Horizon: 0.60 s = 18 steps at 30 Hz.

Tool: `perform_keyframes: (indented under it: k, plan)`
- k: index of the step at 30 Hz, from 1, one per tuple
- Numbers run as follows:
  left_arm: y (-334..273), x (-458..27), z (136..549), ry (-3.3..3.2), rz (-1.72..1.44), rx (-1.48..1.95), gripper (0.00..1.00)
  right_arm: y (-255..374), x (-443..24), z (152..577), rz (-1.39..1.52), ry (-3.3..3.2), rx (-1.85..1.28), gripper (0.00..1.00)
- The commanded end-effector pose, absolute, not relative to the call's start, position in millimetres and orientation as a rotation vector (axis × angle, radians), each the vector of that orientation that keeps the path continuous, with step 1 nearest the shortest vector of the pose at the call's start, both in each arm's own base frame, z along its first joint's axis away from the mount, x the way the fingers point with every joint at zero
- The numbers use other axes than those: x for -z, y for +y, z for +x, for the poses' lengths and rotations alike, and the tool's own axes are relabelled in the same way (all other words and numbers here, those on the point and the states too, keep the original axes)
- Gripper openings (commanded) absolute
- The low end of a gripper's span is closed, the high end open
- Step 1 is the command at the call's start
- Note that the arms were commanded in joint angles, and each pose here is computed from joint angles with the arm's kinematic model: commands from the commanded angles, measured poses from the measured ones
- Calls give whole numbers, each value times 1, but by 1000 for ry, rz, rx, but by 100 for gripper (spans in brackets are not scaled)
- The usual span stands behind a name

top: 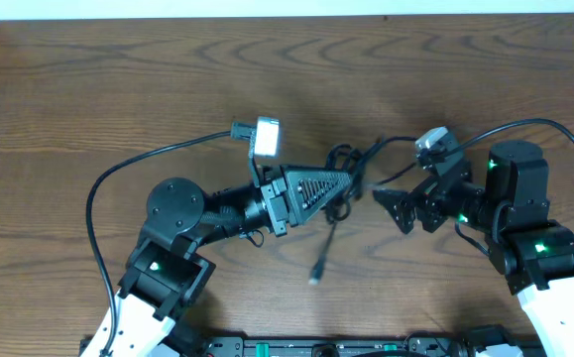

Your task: Untangle cables

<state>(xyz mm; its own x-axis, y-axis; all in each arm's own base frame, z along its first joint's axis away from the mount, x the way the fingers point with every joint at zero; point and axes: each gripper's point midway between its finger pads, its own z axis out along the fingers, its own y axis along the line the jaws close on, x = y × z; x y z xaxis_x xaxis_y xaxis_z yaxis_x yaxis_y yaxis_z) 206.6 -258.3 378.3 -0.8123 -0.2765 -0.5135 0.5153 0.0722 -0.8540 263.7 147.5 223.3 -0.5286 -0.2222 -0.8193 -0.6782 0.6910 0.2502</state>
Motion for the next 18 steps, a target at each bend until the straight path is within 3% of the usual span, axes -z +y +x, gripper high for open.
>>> perform_keyframes:
  k: [1, 18]
  plan:
    - [-258, -392, 209, 1744, 290, 1784, 7, 169, -237, 243, -776, 2004, -942, 99]
    - [-278, -383, 205, 1765, 353, 1818, 8, 178, -278, 260, -705, 1853, -1014, 99]
